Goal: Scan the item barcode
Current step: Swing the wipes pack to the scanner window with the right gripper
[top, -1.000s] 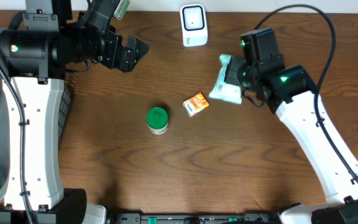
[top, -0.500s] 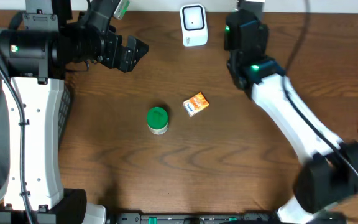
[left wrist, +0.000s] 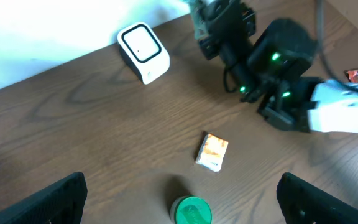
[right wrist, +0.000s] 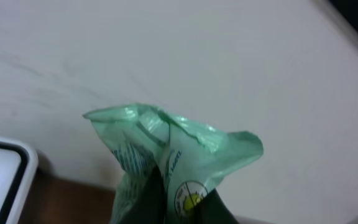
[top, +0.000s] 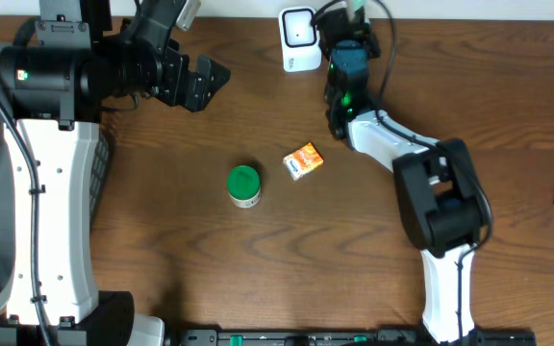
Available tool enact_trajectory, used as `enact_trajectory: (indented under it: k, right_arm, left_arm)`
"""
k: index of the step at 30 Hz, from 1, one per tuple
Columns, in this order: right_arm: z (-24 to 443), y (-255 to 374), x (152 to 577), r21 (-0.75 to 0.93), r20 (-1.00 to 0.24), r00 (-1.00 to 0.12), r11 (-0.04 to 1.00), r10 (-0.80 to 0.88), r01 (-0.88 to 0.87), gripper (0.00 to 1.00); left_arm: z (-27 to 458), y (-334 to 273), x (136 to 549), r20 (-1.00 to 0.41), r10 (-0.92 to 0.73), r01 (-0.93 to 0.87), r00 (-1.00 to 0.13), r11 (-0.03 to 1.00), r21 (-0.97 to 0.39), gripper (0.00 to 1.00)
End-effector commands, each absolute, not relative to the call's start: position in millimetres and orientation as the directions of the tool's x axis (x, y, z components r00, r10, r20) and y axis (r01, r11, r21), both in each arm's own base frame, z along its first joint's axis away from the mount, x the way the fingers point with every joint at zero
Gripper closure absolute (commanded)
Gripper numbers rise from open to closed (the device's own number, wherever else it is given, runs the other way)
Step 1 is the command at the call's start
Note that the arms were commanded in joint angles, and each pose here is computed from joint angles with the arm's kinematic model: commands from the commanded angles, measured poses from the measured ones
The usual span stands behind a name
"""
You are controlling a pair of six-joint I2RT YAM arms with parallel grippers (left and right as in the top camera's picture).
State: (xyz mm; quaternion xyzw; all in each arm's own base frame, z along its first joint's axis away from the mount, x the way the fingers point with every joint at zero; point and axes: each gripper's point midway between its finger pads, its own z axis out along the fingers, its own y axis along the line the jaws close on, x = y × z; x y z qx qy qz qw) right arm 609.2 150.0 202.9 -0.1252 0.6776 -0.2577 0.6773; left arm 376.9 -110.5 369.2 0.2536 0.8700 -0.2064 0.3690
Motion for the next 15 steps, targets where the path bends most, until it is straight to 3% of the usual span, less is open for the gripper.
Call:
enact_trajectory:
  k: [1,6,15]
  right_arm:
    - [192.5,175.9,616.2,-0.692,-0.716,0.042,0.716,-0.697,0.089,0.99]
    - [191.0,195.5,617.6,-0.771,-0.618,0.155,0.632,-0.771,0.073,0.99]
    - [208.7,229.9,625.5,-0.742,-0.654,0.28,0.668,-0.703,-0.057,0.99]
  left_arm:
    - [365.4,-109.7,377.8,-0.741,0.298,0.595,-0.602,0.786,-0.168,0.02]
    - [365.4,-109.7,377.8,-0.741,0.298,0.595,-0.602,0.786,-0.168,0.02]
    - [365.4,-109.7,377.8,-0.741,0.298,0.595,-0.602,0.786,-0.168,0.02]
